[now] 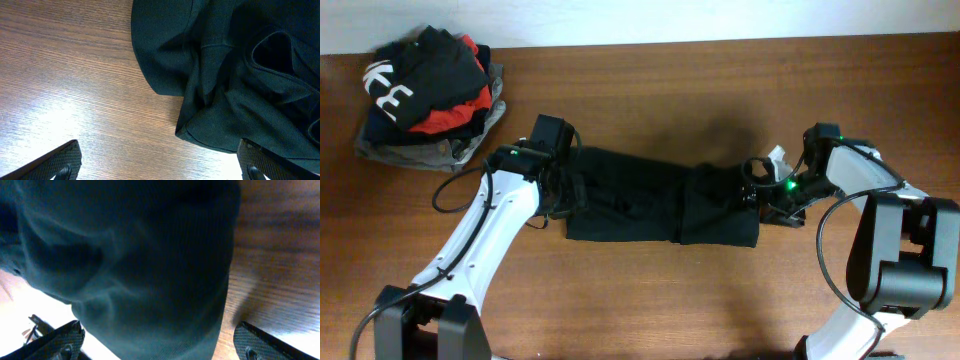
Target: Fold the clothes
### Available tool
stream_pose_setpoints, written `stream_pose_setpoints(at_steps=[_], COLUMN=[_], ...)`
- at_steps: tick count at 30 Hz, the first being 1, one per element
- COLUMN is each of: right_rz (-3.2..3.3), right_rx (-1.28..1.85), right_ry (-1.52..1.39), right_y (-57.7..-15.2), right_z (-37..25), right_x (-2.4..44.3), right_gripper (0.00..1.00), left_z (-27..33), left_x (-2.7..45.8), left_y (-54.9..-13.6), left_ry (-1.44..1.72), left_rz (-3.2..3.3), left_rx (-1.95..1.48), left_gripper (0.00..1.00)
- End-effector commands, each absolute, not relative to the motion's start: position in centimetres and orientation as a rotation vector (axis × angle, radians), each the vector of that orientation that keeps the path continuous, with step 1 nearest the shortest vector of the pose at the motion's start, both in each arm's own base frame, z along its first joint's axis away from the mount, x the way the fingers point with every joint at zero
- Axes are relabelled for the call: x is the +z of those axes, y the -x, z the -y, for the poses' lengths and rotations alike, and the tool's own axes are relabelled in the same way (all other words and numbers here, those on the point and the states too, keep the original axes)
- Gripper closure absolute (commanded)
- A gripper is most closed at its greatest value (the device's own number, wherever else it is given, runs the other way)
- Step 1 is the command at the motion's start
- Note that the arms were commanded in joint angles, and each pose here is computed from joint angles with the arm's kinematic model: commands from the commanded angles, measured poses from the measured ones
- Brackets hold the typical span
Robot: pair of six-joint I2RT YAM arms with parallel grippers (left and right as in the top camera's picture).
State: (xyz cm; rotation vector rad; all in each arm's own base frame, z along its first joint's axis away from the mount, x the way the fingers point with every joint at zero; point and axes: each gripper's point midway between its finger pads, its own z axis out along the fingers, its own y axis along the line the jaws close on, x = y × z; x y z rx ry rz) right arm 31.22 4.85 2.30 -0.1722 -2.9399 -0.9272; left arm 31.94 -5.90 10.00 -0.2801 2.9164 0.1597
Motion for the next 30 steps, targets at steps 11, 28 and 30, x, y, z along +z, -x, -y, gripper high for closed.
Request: stream_pose_setpoints(at_steps=[11, 28, 30], right_rz=[2.912, 3.012, 3.020], right_rx=[-1.146, -0.642, -0.499], right_ry=[0.195, 0.447, 0.468], right_y=[-30.2, -32.6, -32.8], right_z=[-7.0, 1.7, 3.8], right_x=[0.2, 2.4, 3.8], right_gripper=[0.29, 0.96, 0.96], left_z=[5.6, 5.6, 5.6], left_x=[9.8, 9.8, 9.8], left_y=[-31.9, -31.9, -31.9], left_ry=[0.298, 0.298, 0.298], left_rz=[-2.917, -2.920, -2.920], left_rx=[0.179, 0.181, 0.181], left_gripper=[0.01, 0.01, 0.01])
